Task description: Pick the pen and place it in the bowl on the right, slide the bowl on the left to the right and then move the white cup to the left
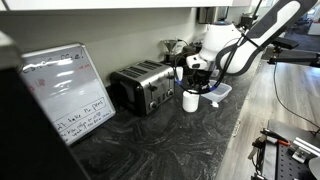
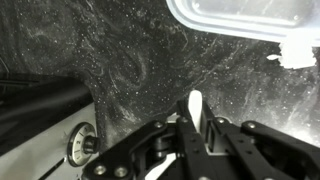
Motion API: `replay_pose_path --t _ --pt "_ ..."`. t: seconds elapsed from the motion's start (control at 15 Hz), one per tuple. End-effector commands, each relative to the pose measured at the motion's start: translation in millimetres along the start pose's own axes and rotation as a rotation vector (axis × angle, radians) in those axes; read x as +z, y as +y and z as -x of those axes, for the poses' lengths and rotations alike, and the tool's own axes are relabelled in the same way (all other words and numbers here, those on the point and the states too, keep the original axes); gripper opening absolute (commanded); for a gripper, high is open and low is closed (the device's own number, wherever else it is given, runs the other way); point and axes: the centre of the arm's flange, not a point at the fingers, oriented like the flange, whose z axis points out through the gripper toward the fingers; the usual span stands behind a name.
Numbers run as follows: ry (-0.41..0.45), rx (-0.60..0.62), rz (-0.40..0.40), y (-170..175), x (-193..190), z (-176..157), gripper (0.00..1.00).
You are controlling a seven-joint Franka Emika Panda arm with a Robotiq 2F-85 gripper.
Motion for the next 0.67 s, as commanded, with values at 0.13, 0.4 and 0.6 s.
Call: replay_pose_path --t 0.13,0.4,0.6 --pt "0.017 -0.088 0.040 -33 -15 -19 0.04" --pt "0.015 -0.109 0.040 -38 -18 -28 0.52" --pt "0.015 -0.116 0.043 -40 -21 -31 0.73"
